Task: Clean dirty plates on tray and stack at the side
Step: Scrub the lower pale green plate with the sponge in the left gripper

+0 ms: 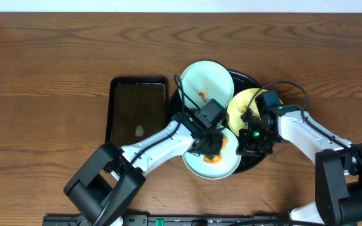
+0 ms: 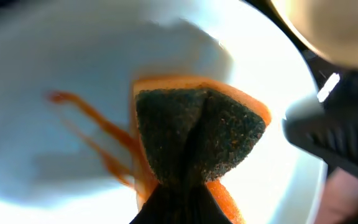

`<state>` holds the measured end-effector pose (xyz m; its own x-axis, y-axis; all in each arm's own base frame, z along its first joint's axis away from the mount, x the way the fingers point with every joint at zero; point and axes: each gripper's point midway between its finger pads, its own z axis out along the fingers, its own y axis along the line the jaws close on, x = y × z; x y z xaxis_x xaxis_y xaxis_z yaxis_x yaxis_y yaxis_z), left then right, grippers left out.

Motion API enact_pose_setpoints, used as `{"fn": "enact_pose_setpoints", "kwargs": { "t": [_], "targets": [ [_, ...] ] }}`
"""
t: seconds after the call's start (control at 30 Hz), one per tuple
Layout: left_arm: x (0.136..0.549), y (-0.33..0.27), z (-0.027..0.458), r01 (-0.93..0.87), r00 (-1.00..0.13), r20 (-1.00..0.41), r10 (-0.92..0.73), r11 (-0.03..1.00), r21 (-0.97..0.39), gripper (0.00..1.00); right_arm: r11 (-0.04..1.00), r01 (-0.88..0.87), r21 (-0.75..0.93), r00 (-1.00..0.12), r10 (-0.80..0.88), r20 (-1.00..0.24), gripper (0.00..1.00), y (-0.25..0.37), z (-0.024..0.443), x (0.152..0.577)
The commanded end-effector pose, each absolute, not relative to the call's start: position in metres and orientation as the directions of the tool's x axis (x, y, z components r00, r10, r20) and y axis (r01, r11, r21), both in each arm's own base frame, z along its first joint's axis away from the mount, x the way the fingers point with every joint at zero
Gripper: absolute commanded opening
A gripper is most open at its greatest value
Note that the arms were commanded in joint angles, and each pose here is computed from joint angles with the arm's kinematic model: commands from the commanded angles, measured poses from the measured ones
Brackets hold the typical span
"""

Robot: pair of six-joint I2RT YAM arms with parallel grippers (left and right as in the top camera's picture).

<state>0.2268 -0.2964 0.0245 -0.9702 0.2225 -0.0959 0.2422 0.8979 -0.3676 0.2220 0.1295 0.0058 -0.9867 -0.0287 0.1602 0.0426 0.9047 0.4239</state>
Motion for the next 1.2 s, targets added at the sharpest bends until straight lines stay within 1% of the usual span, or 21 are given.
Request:
{"fn": "enact_pose_setpoints", "kwargs": {
  "t": [0.0,0.23,0.47,0.63,0.7,0.77,0.8,0.9,0.97,1.0,1.1,1.13,1.17],
  "targets": [
    [0.257,-0.268,0.017,0.18,-0.978,-0.149,0.145,0.95,-0.257,0.08,0.907,0.034,0.419,-0.986,-0.037,0.161,0.01,0.131,0.007,0.222],
    [0.274,-0.25,0.016,0.137,-0.98,-0.173,0.1,0.967,-0.215,0.09,0.908,0.038,0.417,-0.985,-0.036,0.168,0.01,0.13,0.007,0.22],
    [0.272,-0.225,0.012,0.084,-0.991,-0.117,0.064,0.981,-0.173,0.08,0.908,0.038,0.417,-0.985,-0.036,0.168,0.01,0.13,0.007,0.22],
    [0.286,-0.203,0.018,0.007,-0.994,-0.109,-0.011,0.985,-0.17,0.07,0.908,0.037,0.417,-0.985,-0.036,0.167,0.01,0.13,0.007,0.221],
    [0.292,-0.2,0.028,-0.005,-0.992,-0.121,-0.029,0.98,-0.197,0.08,0.908,0.037,0.417,-0.986,-0.036,0.166,0.01,0.13,0.007,0.221],
    [0.294,-0.205,0.044,0.036,-0.99,-0.139,-0.001,0.964,-0.263,0.08,0.908,0.036,0.418,-0.986,-0.036,0.163,0.01,0.13,0.007,0.222],
    [0.294,-0.211,0.062,0.076,-0.985,-0.17,0.023,0.947,-0.312,0.08,0.908,0.034,0.419,-0.987,-0.037,0.159,0.01,0.13,0.007,0.222],
    [0.293,-0.211,0.091,0.121,-0.97,-0.241,0.039,0.934,-0.335,0.08,0.915,0.03,0.403,-0.988,-0.035,0.153,0.01,0.128,0.005,0.224],
    [0.293,-0.206,0.106,0.133,-0.958,-0.284,0.037,0.935,-0.329,0.08,0.921,0.028,0.388,-0.988,-0.033,0.149,0.01,0.125,0.004,0.224],
    [0.294,-0.196,0.116,0.126,-0.947,-0.32,0.027,0.948,-0.291,0.08,0.924,0.027,0.382,-0.988,-0.033,0.148,0.01,0.124,0.003,0.225],
    [0.295,-0.173,0.122,0.087,-0.934,-0.357,0.013,0.978,-0.192,0.08,0.923,0.026,0.383,-0.989,-0.033,0.147,0.01,0.124,0.003,0.225],
    [0.295,-0.166,0.121,0.073,-0.933,-0.36,0.009,0.984,-0.165,0.08,0.923,0.026,0.383,-0.989,-0.033,0.147,0.02,0.124,0.003,0.225],
    [0.295,-0.155,0.119,0.048,-0.935,-0.354,0.001,0.991,-0.125,0.08,0.923,0.026,0.384,-0.989,-0.033,0.147,0.18,0.124,0.003,0.225]
  ]
}}
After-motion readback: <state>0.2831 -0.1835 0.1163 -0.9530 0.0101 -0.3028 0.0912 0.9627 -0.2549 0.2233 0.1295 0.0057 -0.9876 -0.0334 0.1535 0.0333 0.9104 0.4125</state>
